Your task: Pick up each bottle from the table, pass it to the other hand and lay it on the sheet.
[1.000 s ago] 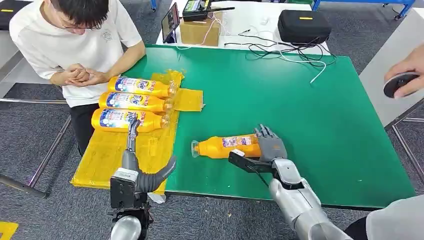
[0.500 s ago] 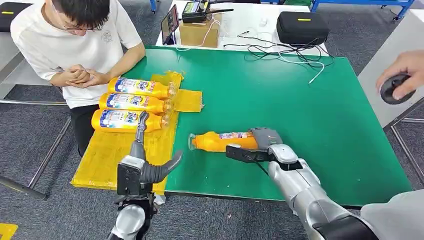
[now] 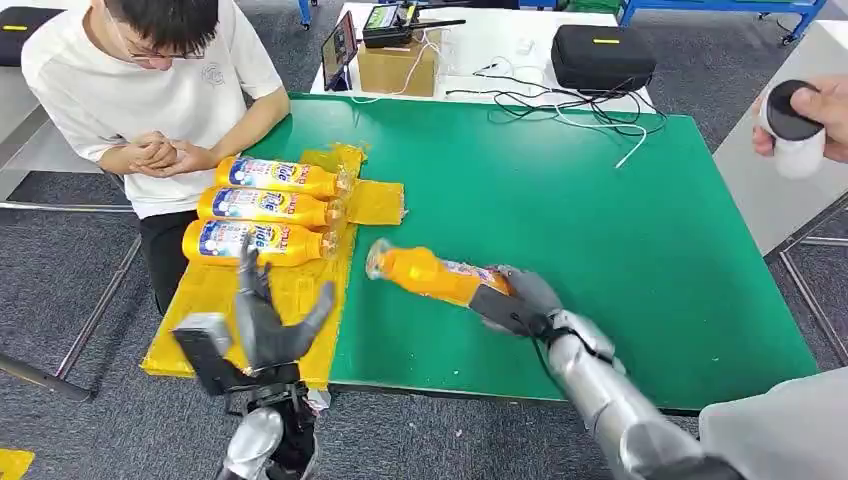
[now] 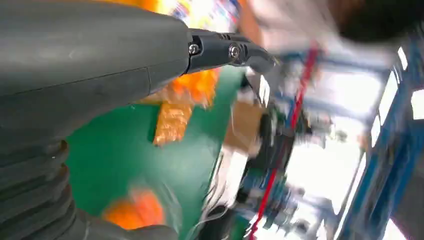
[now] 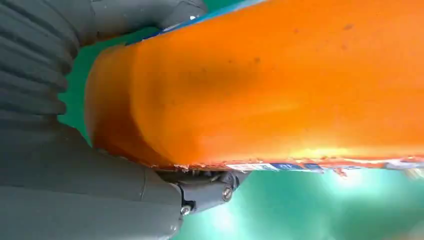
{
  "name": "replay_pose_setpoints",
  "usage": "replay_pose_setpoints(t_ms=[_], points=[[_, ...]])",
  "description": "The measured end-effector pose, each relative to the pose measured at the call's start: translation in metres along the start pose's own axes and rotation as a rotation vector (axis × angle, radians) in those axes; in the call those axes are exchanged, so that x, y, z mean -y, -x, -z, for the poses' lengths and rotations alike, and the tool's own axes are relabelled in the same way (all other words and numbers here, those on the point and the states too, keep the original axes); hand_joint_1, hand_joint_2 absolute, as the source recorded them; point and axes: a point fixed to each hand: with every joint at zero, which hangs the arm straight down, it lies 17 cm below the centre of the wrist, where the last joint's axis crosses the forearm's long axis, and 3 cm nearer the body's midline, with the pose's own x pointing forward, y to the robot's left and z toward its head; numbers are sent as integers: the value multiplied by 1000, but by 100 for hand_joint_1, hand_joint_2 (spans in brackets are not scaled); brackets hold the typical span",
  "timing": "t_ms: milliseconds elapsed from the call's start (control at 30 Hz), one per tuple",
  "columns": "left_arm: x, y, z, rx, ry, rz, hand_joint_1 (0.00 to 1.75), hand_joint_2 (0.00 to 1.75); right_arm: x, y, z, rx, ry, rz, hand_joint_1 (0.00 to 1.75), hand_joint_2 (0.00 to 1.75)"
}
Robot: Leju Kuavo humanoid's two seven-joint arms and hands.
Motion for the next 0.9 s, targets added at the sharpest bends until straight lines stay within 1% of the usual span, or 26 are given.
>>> replay_pose_setpoints(t_ms=[33, 100, 200, 233, 300, 367, 500, 633, 733, 900], points=[[-6, -6, -2, 5, -26, -23, 0, 175, 3, -1, -7, 9, 83, 80, 175, 175], [-11, -22, -7, 40, -55, -63, 0, 175, 11, 2, -23, 12, 221, 158, 175, 175], [-11, -51, -15, 115, -61, -104, 0, 175, 31, 4, -46, 19, 398, 176, 175, 175], [-8, -55, -17, 116, -48, -124, 0, 175, 40, 4, -53, 25, 453, 187, 175, 175], [2, -57, -21, 82, 0, -207, 0, 175, 62, 3, -66, 53, 555, 203, 175, 175], [11, -52, -24, 27, 55, -306, 0, 175, 75, -8, -68, 91, 596, 231, 175, 175], [16, -50, -27, -2, 97, -357, 0, 175, 87, -35, -63, 148, 619, 259, 175, 175], [15, -47, -28, -17, 104, -356, 0, 175, 89, -48, -62, 179, 619, 279, 175, 175], [28, -37, -36, -48, 168, -317, 0, 175, 67, -65, -56, 228, 510, 302, 175, 175], [43, 6, -58, -154, 246, -264, 0, 175, -4, -123, -51, 351, 259, 268, 175, 175]])
